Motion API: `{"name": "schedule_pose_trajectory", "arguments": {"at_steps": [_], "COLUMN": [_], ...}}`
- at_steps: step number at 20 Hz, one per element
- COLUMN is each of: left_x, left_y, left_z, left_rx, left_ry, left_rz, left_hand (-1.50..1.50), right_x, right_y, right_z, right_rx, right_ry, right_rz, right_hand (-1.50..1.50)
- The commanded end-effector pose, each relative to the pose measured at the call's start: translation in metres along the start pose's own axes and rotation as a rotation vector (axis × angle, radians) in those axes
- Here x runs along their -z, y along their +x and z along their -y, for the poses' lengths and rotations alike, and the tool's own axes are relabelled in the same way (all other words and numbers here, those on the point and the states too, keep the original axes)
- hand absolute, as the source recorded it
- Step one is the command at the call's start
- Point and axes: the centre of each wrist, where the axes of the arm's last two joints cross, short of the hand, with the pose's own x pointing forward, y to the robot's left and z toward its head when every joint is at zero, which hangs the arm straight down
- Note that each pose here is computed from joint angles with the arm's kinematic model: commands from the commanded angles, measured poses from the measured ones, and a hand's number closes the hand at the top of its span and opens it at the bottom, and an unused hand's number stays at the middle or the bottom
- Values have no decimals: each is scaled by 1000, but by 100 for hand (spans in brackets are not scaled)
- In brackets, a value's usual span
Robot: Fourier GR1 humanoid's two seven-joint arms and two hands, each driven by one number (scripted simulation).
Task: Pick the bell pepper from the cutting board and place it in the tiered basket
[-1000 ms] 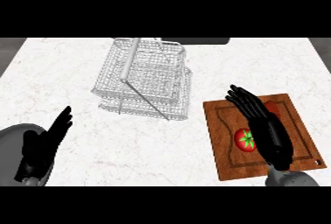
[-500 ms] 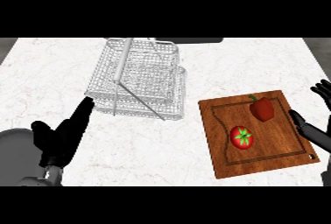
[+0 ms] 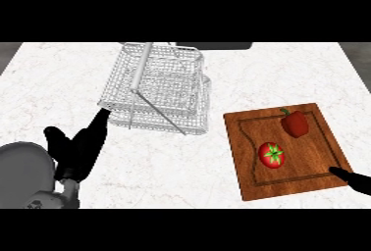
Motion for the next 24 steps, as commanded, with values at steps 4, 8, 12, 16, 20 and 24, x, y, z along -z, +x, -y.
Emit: {"name": "schedule_pose_trajectory", "arguments": {"at_steps": [4,8,12,16,20,24], "left_x": [10,11,12,33,22,17], "left_y": [17,17,19,23,10,7], "left_z": [-1,0,5,13,28,23], "left_rx": [-9,2,25,-1,-1,13], "left_ry": [-13,-39,-51,-59,-80,-52], "left_rz": [60,53,48,56,59,62], "left_hand": [0,0,0,0,0,0], "right_x": [-8,8,8,24,17,40], "right_y": [38,79,124,148,148,136], "right_z": [12,9,-20,-59,-104,-122], "right_rx": [-426,-539,-546,-571,-667,-744], "right_ry": [18,48,89,117,126,171], "right_rz": [-134,-234,-334,-396,-466,-563], "right_hand": [-150,-150,-150,-150,-150,-150]}}
